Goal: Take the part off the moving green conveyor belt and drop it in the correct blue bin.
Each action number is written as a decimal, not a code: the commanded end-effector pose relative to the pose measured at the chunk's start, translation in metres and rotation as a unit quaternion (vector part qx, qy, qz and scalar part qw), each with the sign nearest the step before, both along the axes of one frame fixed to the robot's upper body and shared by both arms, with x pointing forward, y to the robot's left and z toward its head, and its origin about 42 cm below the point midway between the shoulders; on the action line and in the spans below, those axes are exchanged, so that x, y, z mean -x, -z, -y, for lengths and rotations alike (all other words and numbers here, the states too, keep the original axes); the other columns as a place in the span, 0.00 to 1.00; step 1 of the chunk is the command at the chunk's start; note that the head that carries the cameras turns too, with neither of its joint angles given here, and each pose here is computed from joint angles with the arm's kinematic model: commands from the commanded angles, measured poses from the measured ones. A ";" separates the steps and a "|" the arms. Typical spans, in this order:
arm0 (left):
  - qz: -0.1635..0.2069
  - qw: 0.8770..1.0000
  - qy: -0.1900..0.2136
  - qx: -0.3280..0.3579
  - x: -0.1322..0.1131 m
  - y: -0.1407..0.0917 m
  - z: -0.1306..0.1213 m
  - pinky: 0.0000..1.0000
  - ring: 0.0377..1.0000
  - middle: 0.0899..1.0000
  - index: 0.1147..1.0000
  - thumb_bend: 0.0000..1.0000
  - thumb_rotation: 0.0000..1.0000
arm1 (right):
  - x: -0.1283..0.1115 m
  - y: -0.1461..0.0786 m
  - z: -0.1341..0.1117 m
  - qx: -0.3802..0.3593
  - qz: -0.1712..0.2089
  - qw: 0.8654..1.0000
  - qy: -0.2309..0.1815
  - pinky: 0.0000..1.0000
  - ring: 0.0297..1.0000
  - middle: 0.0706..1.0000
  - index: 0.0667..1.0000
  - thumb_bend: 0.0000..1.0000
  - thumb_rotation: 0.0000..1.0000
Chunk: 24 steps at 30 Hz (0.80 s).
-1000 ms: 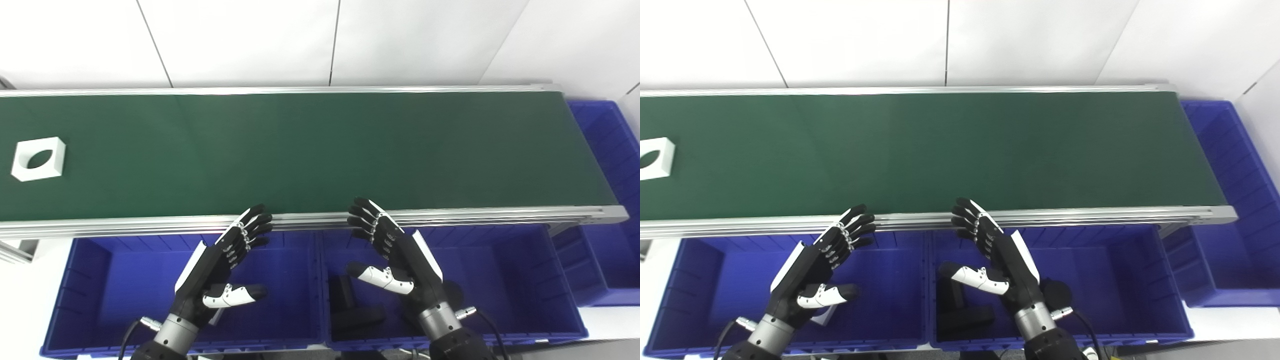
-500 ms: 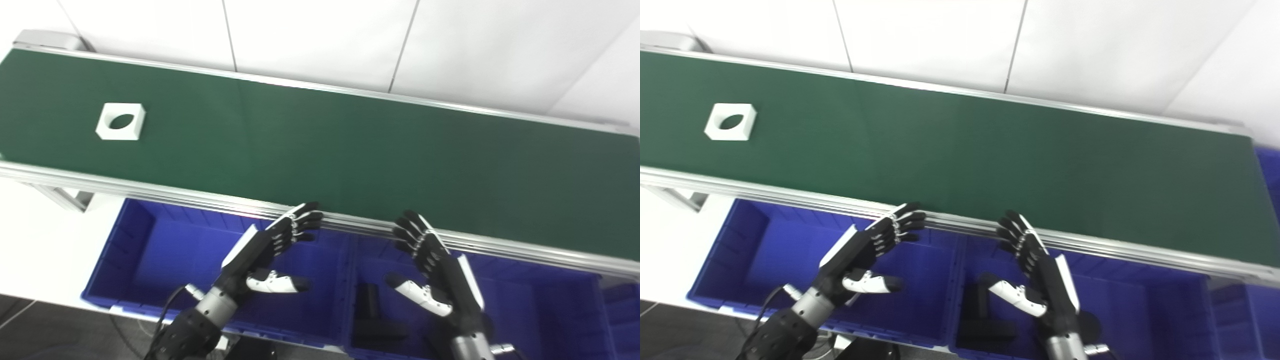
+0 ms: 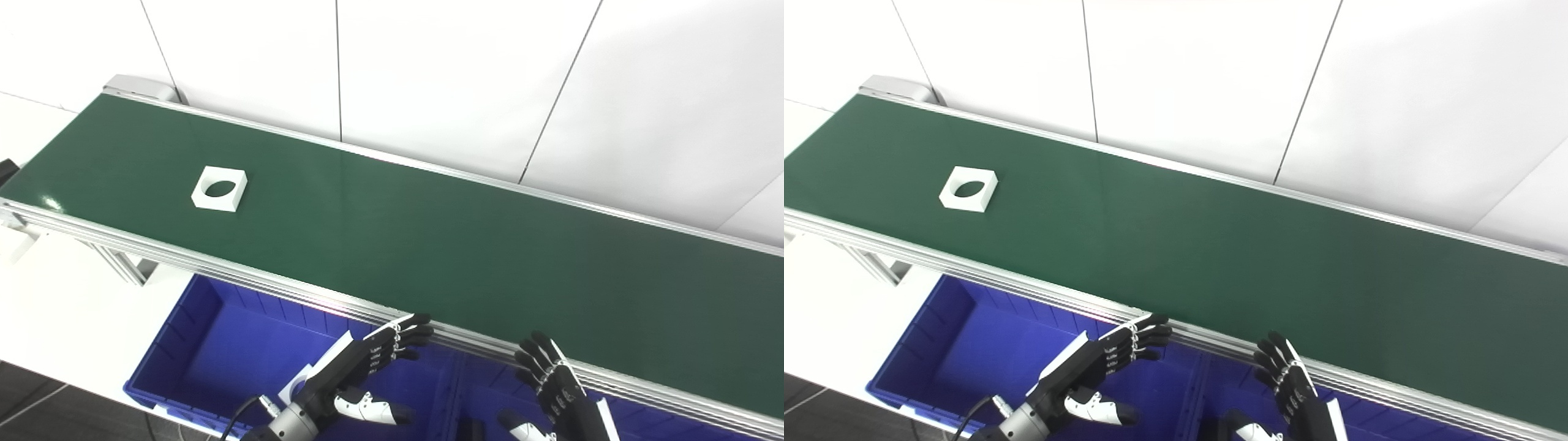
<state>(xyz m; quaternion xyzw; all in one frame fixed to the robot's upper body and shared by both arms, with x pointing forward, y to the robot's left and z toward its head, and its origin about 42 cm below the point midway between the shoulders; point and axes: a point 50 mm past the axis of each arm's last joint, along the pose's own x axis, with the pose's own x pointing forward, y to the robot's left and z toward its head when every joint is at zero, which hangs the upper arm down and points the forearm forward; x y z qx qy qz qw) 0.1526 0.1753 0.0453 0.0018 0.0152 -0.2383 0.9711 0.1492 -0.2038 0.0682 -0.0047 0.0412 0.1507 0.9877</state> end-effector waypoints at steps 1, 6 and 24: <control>0.031 0.999 -0.003 0.006 -0.006 -0.009 0.001 0.82 0.87 0.88 0.89 0.95 0.45 | -0.004 -0.010 -0.001 -0.012 0.043 0.999 -0.004 0.84 0.87 0.89 0.92 0.64 0.29; 0.036 0.999 -0.004 0.003 -0.008 -0.012 -0.002 0.83 0.87 0.88 0.89 0.95 0.44 | -0.005 -0.008 -0.002 -0.013 0.043 0.999 -0.004 0.84 0.87 0.89 0.92 0.64 0.28; 0.115 0.992 0.032 -0.038 -0.023 -0.093 -0.023 0.87 0.88 0.86 0.85 0.97 0.47 | -0.006 -0.004 0.003 -0.011 0.043 0.999 -0.005 0.85 0.87 0.89 0.92 0.64 0.30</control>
